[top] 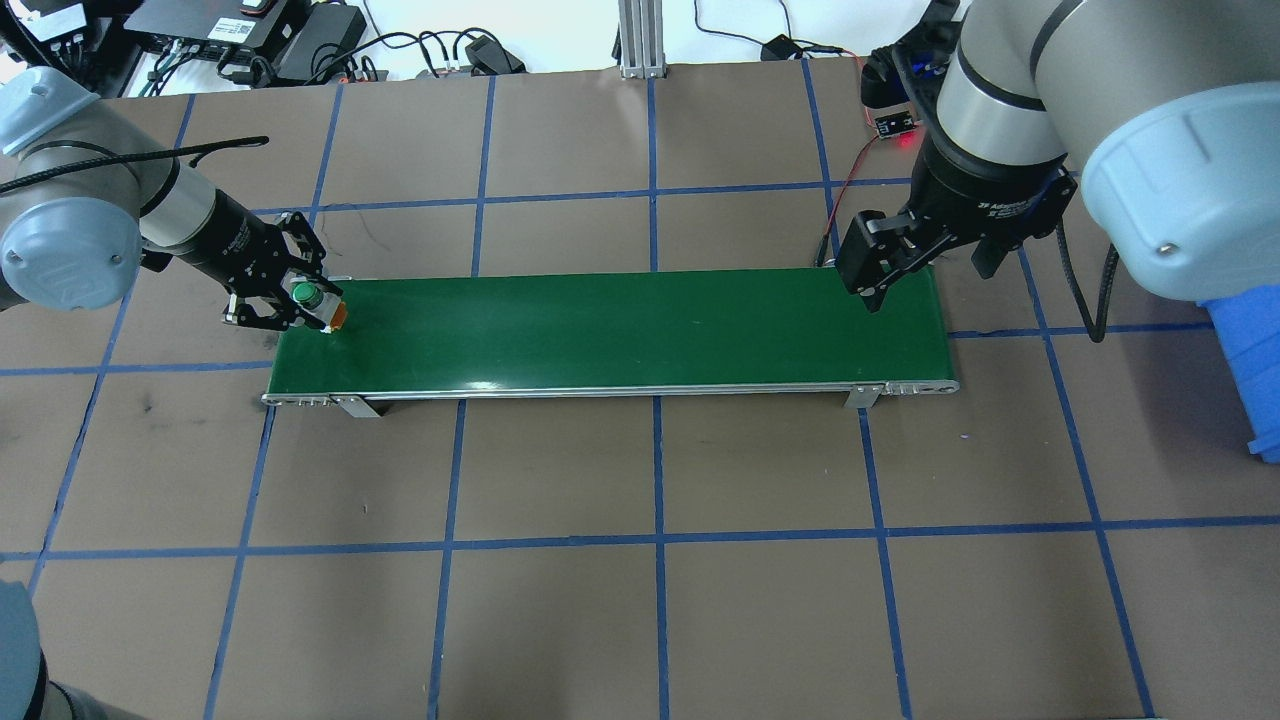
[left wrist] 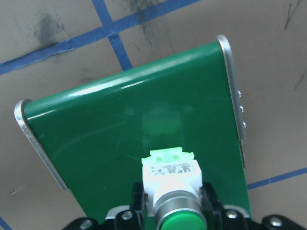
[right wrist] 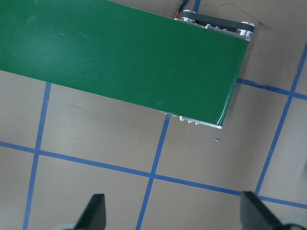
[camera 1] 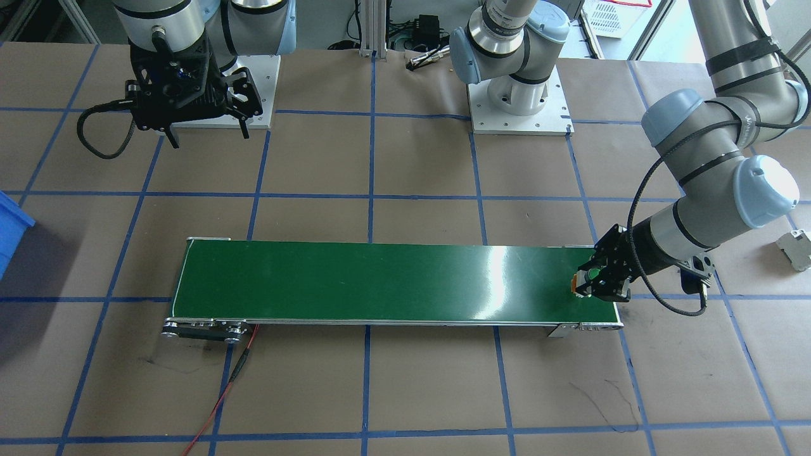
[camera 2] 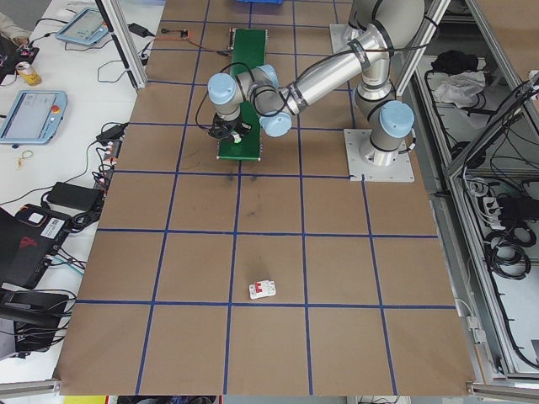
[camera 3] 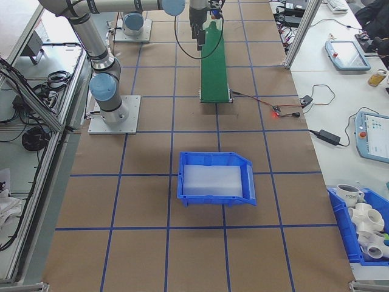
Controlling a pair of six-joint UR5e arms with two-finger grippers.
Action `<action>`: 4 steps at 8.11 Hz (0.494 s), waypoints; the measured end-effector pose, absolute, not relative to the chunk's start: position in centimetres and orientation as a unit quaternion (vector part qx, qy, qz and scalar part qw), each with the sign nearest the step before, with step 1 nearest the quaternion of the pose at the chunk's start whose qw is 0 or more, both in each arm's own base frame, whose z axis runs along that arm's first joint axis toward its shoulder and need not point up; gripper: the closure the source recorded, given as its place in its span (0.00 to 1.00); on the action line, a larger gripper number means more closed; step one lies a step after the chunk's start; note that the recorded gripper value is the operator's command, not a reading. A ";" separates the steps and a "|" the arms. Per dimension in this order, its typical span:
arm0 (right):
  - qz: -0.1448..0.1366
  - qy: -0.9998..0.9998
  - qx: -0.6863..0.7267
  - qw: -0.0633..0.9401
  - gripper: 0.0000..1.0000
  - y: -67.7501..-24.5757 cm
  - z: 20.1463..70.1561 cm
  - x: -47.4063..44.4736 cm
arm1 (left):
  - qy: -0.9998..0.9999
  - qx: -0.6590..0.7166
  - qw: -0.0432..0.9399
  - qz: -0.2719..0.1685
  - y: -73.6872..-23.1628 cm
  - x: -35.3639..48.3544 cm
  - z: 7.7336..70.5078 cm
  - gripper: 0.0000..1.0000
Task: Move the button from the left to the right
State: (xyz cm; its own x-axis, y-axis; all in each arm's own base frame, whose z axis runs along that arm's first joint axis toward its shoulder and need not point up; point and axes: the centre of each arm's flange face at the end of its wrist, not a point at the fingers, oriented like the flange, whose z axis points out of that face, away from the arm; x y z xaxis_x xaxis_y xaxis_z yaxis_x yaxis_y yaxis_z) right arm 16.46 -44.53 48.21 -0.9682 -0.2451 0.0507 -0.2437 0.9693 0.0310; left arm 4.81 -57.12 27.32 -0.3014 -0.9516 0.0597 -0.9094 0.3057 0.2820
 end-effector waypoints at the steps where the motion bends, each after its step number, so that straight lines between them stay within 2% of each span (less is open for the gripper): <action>1: -0.012 -0.992 0.123 0.027 0.00 -44.5 48.2 16.5 | -0.801 0.581 0.107 -0.098 -57.1 4.8 27.2 0.92; 2: -0.012 -0.992 0.123 0.027 0.00 -44.5 48.2 16.5 | -0.801 0.580 0.105 -0.098 -57.0 4.8 27.2 0.92; 3: -0.012 -0.992 0.123 0.027 0.00 -44.5 48.2 16.5 | -0.803 0.580 0.100 -0.097 -57.0 4.9 27.1 0.82; 4: -0.012 -0.992 0.123 0.027 0.00 -44.5 48.2 16.5 | -0.803 0.580 0.096 -0.096 -56.9 5.0 27.0 0.80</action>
State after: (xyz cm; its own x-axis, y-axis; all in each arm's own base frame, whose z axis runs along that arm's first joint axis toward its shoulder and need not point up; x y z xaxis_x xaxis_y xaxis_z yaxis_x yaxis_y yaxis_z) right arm 16.47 -44.54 48.21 -0.9682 -0.2450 0.0505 -0.2437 0.9694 0.0305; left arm 4.99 -56.93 27.04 -0.3090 -0.9501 0.0427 -0.9130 0.3089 0.2665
